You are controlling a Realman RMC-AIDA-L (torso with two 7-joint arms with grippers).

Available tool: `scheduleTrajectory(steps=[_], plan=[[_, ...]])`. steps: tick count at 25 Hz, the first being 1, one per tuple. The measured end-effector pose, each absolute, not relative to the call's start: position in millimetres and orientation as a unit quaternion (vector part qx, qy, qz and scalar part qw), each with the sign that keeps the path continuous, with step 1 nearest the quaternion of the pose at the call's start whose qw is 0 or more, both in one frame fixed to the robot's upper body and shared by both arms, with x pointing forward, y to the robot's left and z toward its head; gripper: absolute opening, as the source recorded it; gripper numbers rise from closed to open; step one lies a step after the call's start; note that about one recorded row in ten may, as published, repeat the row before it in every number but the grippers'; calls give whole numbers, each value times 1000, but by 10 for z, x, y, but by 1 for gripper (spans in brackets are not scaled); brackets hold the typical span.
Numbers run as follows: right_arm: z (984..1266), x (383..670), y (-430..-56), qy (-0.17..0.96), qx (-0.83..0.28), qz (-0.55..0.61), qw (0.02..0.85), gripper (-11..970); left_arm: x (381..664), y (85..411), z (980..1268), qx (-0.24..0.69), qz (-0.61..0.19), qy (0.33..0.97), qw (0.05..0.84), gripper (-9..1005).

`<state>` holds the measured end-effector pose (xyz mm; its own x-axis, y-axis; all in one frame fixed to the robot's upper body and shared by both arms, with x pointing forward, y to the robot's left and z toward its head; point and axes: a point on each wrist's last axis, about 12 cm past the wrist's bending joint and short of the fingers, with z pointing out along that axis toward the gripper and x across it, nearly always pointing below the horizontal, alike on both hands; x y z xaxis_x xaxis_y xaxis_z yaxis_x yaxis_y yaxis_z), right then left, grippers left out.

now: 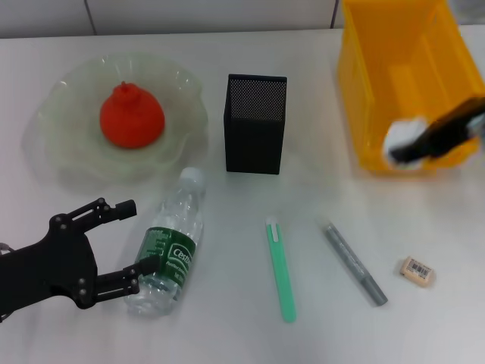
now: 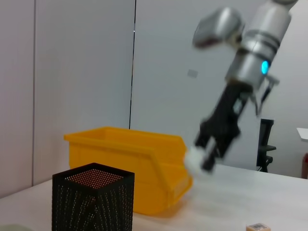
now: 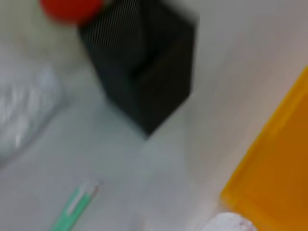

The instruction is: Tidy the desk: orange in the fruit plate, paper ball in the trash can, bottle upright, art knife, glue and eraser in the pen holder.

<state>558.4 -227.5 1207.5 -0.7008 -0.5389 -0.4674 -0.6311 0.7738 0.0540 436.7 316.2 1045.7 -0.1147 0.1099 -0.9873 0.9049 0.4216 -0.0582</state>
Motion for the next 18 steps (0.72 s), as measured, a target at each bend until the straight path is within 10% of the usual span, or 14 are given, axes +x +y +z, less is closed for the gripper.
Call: scheduleTrajectory(steps=[6, 18], plan=[[12328, 5721, -2655, 910, -253, 94, 314, 511, 4366, 3162, 10458, 391, -370, 649, 538, 842], [11971, 6010, -2708, 901, -217, 107, 361, 674, 4373, 3138, 10486, 387, -385, 644, 536, 841]])
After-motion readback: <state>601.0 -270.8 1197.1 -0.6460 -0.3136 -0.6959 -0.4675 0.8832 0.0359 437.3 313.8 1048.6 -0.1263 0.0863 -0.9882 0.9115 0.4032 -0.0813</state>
